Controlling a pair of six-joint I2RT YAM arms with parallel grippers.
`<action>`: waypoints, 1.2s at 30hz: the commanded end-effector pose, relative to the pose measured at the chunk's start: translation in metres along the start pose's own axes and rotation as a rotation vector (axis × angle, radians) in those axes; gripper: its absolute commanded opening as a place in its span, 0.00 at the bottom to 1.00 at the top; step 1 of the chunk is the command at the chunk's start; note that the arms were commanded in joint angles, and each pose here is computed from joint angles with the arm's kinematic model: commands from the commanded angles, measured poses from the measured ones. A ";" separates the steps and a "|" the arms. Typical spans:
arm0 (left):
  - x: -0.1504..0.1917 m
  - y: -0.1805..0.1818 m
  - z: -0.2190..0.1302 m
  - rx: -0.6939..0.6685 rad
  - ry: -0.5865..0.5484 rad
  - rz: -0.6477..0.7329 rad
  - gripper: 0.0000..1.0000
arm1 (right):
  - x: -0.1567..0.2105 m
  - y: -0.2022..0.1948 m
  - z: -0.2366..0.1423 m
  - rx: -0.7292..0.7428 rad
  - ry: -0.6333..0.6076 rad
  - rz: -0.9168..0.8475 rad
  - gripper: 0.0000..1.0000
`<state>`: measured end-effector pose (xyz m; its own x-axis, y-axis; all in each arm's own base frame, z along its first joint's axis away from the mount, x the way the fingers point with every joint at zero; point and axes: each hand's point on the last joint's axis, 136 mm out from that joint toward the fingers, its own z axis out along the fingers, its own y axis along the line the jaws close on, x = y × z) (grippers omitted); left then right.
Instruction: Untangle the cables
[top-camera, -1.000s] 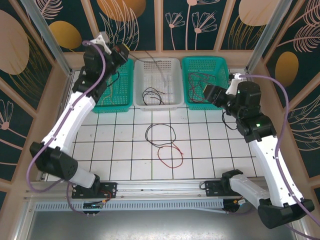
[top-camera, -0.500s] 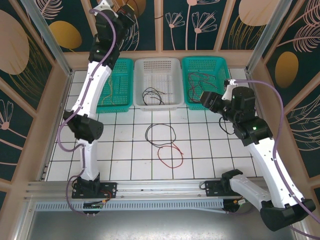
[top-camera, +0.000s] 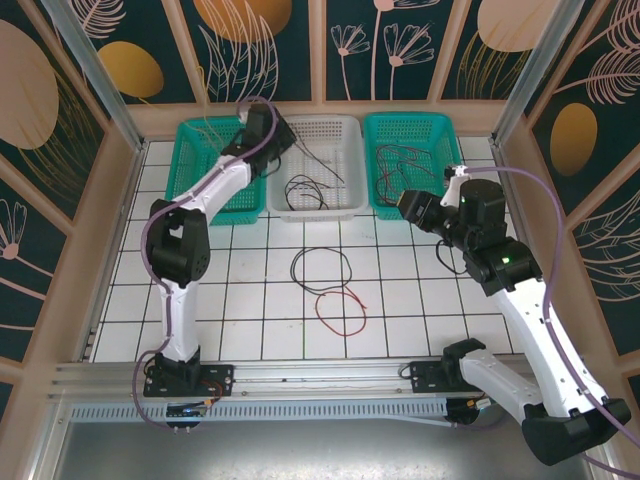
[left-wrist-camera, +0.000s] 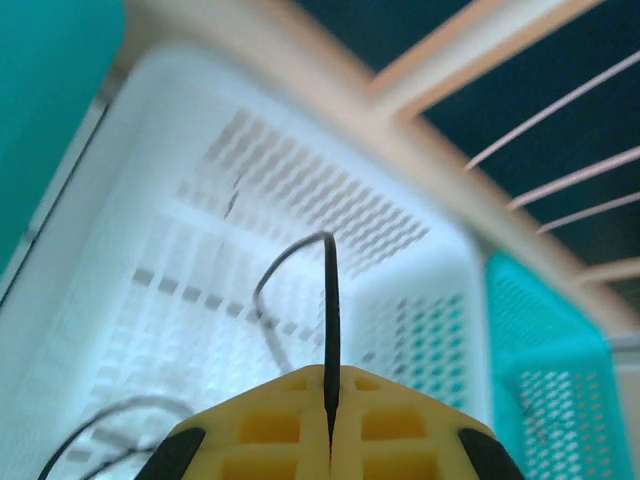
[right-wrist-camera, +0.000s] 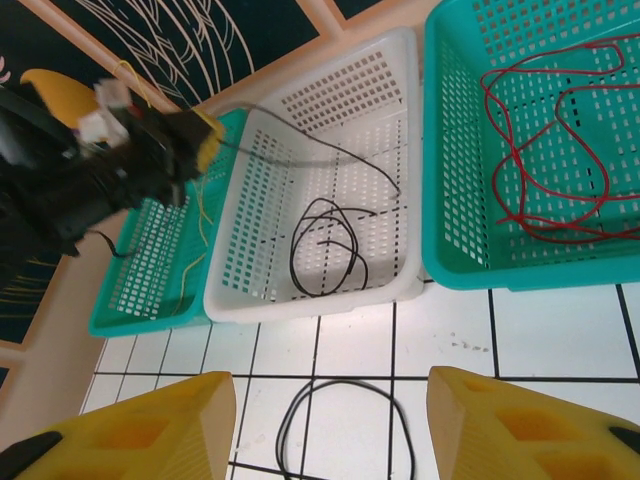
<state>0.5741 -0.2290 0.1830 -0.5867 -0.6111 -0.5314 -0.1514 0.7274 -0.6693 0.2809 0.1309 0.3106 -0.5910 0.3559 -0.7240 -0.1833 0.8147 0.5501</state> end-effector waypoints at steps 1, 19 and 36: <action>-0.001 -0.035 -0.034 0.105 -0.035 0.014 0.00 | 0.005 0.006 -0.002 -0.031 0.008 0.000 0.53; 0.014 -0.064 -0.113 0.092 0.031 0.293 0.93 | 0.037 0.027 0.021 -0.055 0.087 -0.017 0.59; 0.016 -0.032 -0.288 0.230 -0.141 0.383 0.77 | 0.216 -0.017 0.113 0.360 0.539 -0.192 0.46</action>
<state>0.3444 -0.1787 0.3774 -0.4081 -0.3883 -0.8262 0.2919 0.8020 -0.5211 0.2442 0.2644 0.1139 -0.8929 -0.0416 -0.4483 -0.1901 0.9374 0.2917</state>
